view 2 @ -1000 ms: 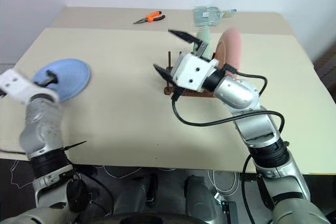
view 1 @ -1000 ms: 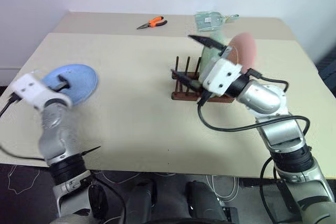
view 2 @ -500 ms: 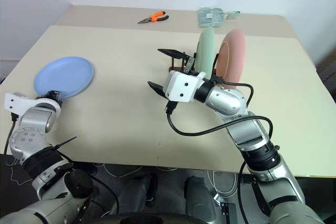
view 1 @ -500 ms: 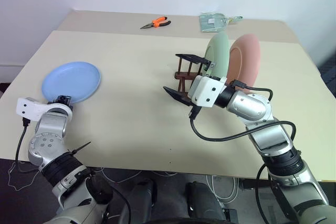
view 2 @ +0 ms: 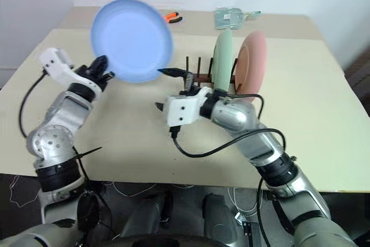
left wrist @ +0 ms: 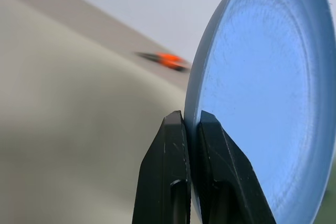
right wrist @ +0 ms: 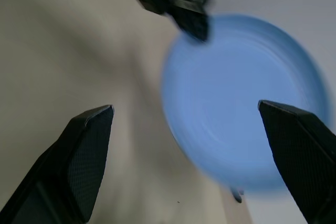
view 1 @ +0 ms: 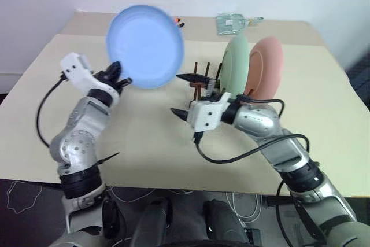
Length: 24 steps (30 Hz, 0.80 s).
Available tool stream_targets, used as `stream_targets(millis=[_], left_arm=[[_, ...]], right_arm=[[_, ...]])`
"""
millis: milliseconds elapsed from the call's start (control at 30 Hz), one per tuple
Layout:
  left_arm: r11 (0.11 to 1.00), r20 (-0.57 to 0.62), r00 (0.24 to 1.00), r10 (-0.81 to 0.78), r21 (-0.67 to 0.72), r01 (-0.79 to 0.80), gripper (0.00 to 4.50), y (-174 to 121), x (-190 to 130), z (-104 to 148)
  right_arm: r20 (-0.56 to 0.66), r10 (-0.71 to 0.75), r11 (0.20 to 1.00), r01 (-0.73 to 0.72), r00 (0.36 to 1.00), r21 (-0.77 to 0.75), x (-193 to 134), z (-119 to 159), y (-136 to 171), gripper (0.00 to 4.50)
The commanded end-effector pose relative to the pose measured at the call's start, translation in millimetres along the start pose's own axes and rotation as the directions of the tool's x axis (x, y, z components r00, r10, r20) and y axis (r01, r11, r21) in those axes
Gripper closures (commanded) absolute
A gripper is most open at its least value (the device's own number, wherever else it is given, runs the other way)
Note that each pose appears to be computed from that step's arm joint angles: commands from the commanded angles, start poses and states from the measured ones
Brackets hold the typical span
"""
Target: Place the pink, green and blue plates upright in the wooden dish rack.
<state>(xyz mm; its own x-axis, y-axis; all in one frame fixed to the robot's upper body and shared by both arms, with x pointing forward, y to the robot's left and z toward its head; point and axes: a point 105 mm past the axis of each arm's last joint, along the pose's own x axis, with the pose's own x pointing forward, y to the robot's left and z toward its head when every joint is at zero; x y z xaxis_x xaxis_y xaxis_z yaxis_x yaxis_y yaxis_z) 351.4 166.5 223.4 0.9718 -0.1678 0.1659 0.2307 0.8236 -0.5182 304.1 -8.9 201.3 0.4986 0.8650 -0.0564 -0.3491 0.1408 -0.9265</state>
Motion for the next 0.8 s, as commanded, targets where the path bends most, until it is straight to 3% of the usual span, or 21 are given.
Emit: stream_targets(millis=[33, 167, 267, 467, 500, 600, 733, 800], left_arm=[[0.989, 0.025, 0.989, -0.146, 0.017, 0.146, 4.47, -37.9, -9.8, 9.6], [0.985, 0.016, 0.985, -0.173, -0.019, 0.173, 4.47, -41.6, -15.4, 7.5], [0.982, 0.012, 0.983, -0.186, -0.018, 0.186, 4.50, -40.3, -17.2, 8.0], [0.981, 0.015, 0.982, -0.188, -0.048, 0.188, 4.50, -34.9, -18.9, 7.6], [0.980, 0.021, 0.982, -0.190, -0.062, 0.191, 4.16, -34.7, -19.3, 8.7], [0.971, 0.072, 0.979, -0.193, -0.127, 0.201, 3.00, -34.0, -20.0, 16.8], [0.965, 0.200, 0.972, -0.127, -0.201, 0.168, 0.95, -22.5, -19.6, 41.4], [0.978, 0.278, 0.960, -0.026, -0.194, 0.083, 0.95, -3.0, -19.4, 58.9]], right_arm=[[0.003, -0.034, 0.994, 0.035, 0.999, -0.101, 10.8, 5.4, -11.7, 0.00], [-0.052, -0.046, 0.980, 0.035, 0.998, -0.198, 20.7, -4.9, -14.1, 0.00], [-0.080, -0.049, 0.974, 0.030, 0.996, -0.225, 26.1, -11.7, -14.2, 0.84], [-0.093, -0.090, 0.964, 0.063, 0.992, -0.260, 30.1, -10.7, -21.8, 4.02], [-0.095, -0.090, 0.962, 0.062, 0.991, -0.265, 30.0, -10.6, -21.5, 4.47], [-0.095, -0.097, 0.957, 0.066, 0.991, -0.282, 29.4, -9.9, -21.8, 4.50], [-0.087, -0.100, 0.954, 0.071, 0.991, -0.291, 28.1, -8.3, -22.2, 4.50], [-0.074, -0.107, 0.955, 0.082, 0.991, -0.285, 26.6, -7.0, -23.6, 4.50]])
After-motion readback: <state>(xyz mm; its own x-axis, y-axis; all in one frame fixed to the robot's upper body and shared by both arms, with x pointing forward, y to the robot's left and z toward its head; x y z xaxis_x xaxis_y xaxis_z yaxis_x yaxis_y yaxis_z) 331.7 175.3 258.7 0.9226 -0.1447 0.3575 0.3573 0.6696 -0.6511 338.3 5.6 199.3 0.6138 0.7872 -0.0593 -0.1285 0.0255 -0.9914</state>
